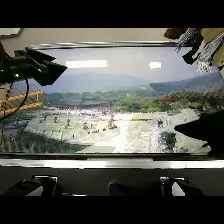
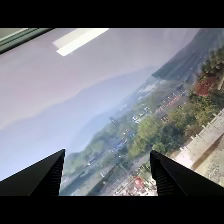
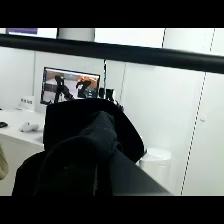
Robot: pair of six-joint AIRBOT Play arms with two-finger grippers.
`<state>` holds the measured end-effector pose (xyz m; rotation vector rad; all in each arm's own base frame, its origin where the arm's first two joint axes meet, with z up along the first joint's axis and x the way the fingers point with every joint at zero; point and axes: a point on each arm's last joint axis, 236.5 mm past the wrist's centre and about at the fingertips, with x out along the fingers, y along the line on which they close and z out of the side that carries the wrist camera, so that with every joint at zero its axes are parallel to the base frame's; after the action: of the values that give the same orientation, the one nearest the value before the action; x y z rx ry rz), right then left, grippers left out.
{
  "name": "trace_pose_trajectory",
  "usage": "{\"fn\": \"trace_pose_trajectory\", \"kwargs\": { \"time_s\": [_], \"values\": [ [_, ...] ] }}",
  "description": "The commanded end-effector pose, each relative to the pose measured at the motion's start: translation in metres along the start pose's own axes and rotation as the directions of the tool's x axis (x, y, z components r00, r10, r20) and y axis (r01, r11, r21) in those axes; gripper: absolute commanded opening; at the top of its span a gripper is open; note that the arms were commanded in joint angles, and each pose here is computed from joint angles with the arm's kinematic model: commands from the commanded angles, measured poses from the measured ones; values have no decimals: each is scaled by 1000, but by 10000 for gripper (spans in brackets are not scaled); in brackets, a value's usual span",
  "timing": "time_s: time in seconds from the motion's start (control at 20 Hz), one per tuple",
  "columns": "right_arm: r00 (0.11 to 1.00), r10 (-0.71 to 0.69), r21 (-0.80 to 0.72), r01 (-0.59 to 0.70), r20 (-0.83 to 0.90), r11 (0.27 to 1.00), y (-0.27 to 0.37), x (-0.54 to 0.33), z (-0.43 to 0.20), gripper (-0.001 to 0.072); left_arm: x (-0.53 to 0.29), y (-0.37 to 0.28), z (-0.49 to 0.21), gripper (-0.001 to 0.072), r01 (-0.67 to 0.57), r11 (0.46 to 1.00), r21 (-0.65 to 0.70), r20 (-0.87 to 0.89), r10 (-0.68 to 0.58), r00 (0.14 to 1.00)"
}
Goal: Fold the clothes and pants, and hang the long-sleeved shirts on hangers.
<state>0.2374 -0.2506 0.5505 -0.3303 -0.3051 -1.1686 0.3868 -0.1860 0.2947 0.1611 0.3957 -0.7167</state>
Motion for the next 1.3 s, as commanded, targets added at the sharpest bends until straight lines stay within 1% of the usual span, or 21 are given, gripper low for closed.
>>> {"fn": "trace_pose_trajectory", "kwargs": {
  "time_s": [0.0,0.3,0.55,0.65,0.75,1.05,1.15,1.25],
  "values": [
    [999,4,-8,-4,51,1000,-1,1,18,17,0,0,-1,613,-1,1000,-21,-2,1,1000],
    [989,1,-7,0,149,1000,-18,-5,63,17,3,5,-5,613,-12,1000,-14,-17,12,1000],
    [986,-47,-52,56,159,997,-36,-6,76,17,8,6,-8,613,-9,1000,-20,-27,9,1000],
    [985,-81,-65,92,154,994,-47,0,71,17,9,7,-9,613,-9,1000,-21,-29,8,1000],
    [981,-146,-23,150,131,988,-70,9,60,17,10,7,-10,613,-8,1000,-23,-31,7,999],
    [976,-191,-12,193,102,981,-90,25,41,17,15,8,-13,613,-5,1000,-27,-41,4,999],
    [977,-205,-9,206,64,979,-90,29,28,17,16,8,-14,613,-4,1000,-29,-44,3,999],
    [973,-229,-2,229,7,973,-92,33,11,18,18,9,-15,613,-5,998,-65,-48,2,999]
  ]
}}
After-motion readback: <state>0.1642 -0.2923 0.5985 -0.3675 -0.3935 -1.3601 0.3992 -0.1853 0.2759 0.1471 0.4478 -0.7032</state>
